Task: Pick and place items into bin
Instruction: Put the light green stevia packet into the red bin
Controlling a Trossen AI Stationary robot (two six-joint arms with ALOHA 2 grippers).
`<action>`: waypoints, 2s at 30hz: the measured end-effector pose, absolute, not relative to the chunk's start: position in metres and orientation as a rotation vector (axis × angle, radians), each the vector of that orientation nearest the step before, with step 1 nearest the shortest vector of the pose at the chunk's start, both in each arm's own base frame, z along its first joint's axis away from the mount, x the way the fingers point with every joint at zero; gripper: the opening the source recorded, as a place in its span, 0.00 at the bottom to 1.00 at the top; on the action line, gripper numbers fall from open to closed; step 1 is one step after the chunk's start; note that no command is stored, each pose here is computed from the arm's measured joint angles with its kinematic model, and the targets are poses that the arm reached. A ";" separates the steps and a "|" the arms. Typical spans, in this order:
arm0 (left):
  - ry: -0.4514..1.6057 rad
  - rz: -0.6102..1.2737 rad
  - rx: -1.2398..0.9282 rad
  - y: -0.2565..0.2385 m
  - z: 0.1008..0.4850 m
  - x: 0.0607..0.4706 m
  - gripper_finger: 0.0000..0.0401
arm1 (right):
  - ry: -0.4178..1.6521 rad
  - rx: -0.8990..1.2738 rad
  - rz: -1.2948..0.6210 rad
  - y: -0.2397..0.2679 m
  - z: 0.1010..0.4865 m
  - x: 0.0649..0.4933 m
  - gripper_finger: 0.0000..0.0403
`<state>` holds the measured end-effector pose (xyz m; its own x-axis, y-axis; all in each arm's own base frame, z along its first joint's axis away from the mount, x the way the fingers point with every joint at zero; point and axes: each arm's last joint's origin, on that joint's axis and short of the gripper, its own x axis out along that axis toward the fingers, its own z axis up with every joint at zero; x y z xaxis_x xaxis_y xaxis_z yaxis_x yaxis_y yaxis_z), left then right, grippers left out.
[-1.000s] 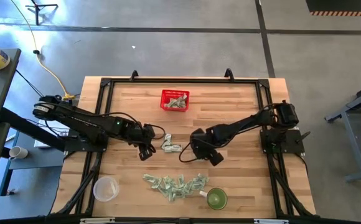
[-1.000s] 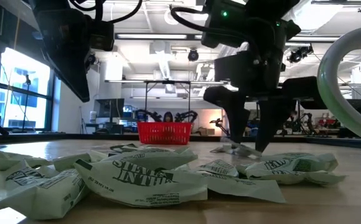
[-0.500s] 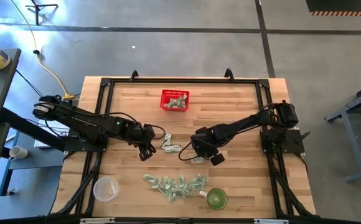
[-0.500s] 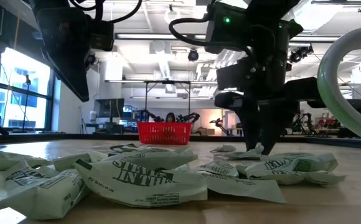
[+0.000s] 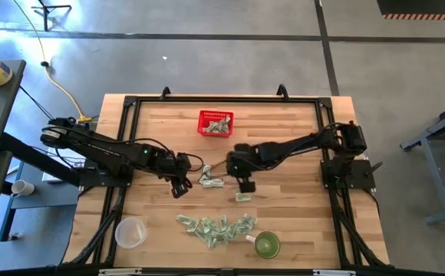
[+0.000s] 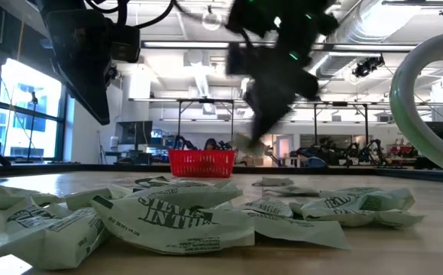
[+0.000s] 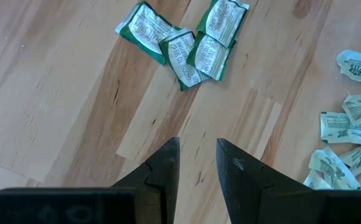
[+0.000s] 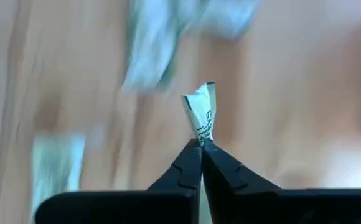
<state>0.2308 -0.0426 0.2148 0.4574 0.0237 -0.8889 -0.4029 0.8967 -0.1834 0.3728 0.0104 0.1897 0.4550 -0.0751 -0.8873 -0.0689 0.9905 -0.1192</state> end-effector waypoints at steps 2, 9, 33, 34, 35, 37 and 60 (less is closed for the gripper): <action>1.069 0.271 -0.399 -0.043 0.215 0.231 0.34 | 0.997 -0.159 -0.096 -0.004 0.206 0.384 0.01; 1.057 0.276 -0.413 -0.043 0.215 0.232 0.34 | 0.891 0.004 -0.294 -0.113 0.210 0.384 0.01; 0.922 0.404 -0.540 -0.040 0.204 0.255 0.34 | 0.840 0.143 -0.206 -0.109 0.251 0.360 0.57; 0.926 0.399 -0.586 -0.037 0.201 0.260 0.34 | 0.885 0.123 -0.181 -0.101 0.253 0.355 0.57; 0.943 0.390 -0.611 -0.035 0.197 0.263 0.34 | 0.944 0.097 -0.144 -0.090 0.253 0.351 0.57; 0.955 0.353 -0.648 -0.031 0.189 0.272 0.34 | 1.065 0.043 -0.062 -0.072 0.246 0.341 0.58; 0.912 0.255 -0.667 -0.046 0.198 0.272 0.34 | 1.113 -0.110 0.003 -0.010 0.134 0.339 0.57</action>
<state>0.2722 -0.0459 0.1977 0.5994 -0.0699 -0.7974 -0.4735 0.7722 -0.4236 0.3389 -0.0098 0.1337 0.4426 -0.0533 -0.8951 -0.0574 0.9945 -0.0875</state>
